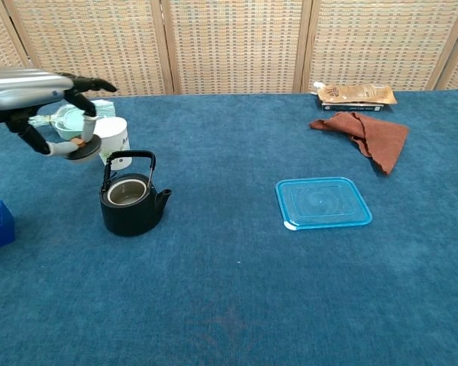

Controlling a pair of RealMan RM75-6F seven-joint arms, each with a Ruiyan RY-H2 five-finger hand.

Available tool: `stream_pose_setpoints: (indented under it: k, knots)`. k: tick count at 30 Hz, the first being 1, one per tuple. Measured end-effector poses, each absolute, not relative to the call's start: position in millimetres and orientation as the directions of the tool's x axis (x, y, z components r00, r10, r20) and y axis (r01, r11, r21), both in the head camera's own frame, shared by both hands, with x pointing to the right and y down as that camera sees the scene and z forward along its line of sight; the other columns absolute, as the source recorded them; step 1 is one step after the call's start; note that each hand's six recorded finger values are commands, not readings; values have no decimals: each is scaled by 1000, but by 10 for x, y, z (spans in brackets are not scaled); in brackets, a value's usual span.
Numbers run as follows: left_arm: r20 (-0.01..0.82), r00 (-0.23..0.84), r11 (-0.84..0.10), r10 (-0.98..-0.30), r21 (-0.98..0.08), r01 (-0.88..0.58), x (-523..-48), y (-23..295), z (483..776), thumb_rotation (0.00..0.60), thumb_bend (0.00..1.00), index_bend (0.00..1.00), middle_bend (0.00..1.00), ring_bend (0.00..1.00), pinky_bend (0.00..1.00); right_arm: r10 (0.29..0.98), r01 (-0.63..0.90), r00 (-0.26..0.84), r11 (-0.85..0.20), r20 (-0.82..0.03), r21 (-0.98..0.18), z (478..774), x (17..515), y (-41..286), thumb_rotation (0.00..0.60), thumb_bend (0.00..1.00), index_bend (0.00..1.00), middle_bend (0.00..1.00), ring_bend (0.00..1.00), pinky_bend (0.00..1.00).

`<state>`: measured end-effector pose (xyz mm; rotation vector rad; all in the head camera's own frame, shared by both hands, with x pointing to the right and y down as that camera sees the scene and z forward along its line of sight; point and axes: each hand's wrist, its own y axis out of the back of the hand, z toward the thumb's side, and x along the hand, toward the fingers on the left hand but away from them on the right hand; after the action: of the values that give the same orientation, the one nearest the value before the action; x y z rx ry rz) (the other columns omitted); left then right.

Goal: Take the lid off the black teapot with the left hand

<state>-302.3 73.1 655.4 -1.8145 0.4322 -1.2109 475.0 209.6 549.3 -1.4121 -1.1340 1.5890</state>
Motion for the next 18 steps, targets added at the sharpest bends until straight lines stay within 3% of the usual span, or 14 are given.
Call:
stream_pose_setpoints:
  k: [14, 15, 17, 18]
  knots:
    - [659, 324, -649, -679, -745, 157, -3572, 914, 7171, 600, 450, 565, 0, 0, 0, 917, 36, -147, -369, -370, -929, 5527, 4732, 2100, 600, 0, 0, 0, 0, 0]
    - [663, 321, -652, -676, -741, 157, -3577, 932, 7198, 600, 450, 540, 0, 0, 0, 917, 37, -147, -368, -370, -929, 5527, 4734, 2100, 600, 0, 0, 0, 0, 0]
    - [672, 311, -661, -672, -734, 157, -3591, 957, 7239, 600, 449, 395, 0, 0, 0, 917, 39, -149, -368, -370, -929, 5525, 4740, 2099, 600, 0, 0, 0, 0, 0]
    - [674, 307, -663, -672, -732, 156, -3594, 962, 7250, 600, 441, 271, 0, 0, 0, 917, 40, -150, -368, -370, -929, 5523, 4742, 2100, 600, 0, 0, 0, 0, 0]
